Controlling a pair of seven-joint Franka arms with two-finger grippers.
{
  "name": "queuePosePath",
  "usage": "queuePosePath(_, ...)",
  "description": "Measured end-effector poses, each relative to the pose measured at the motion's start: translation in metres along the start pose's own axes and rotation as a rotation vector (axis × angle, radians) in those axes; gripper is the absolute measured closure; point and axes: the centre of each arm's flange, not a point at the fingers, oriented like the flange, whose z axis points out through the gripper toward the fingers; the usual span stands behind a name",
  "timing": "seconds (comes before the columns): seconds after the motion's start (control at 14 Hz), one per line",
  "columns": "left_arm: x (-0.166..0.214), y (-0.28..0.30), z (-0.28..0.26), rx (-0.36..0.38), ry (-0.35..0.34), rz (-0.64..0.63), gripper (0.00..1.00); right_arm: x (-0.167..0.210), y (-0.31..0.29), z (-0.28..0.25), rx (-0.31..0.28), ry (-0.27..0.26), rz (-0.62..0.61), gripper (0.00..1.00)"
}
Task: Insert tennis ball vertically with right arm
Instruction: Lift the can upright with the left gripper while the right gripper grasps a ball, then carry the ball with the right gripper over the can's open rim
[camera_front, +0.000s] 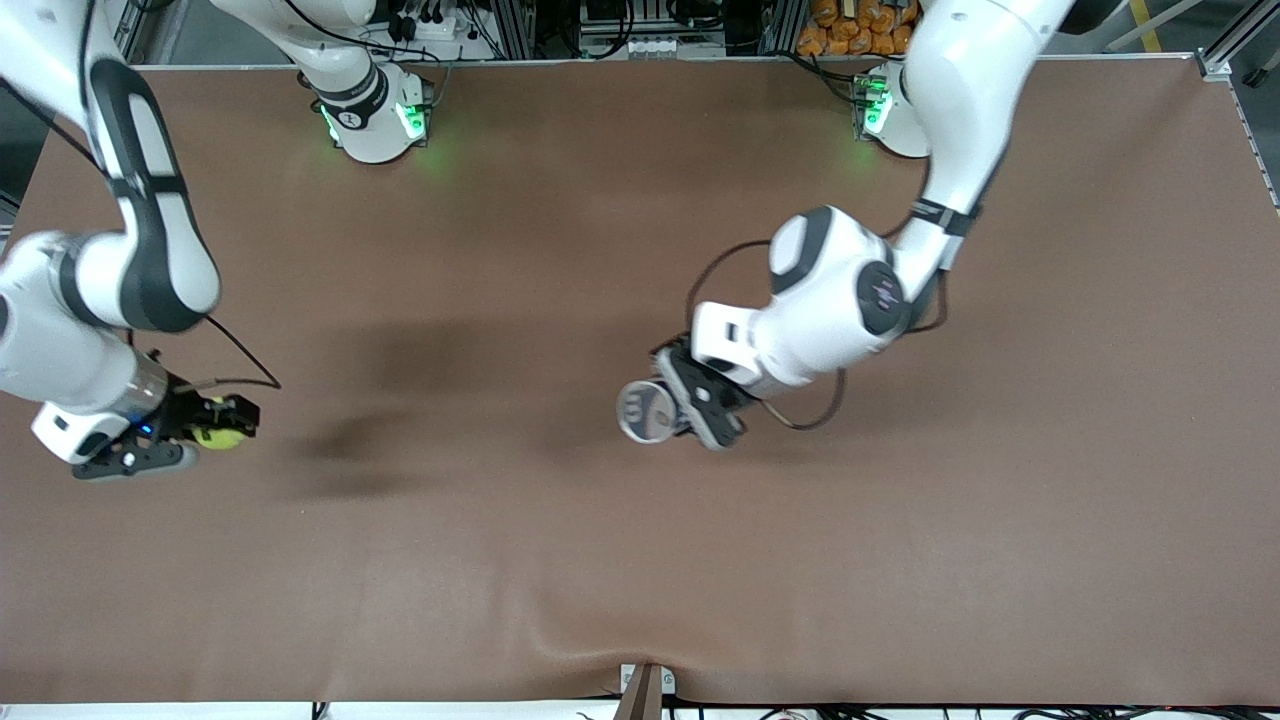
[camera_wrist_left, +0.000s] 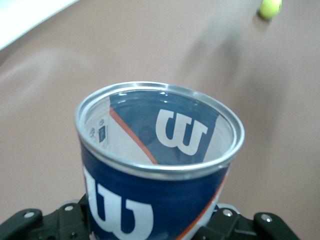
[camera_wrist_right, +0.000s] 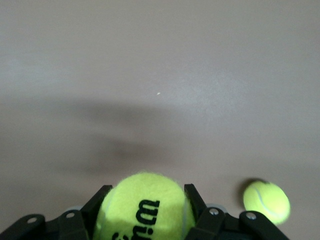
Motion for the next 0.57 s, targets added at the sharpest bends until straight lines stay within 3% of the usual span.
queuePosePath(0.36,0.0,0.068,0.062,0.042,0.231,-0.122,0.23,-0.025,-0.028,-0.124,-0.002,-0.031,-0.032,0.35)
queuePosePath(0.57,-0.019,0.102,0.1,0.09,0.303,-0.164,0.22,-0.043,-0.05,-0.183,0.0,-0.068,-0.058,0.35)
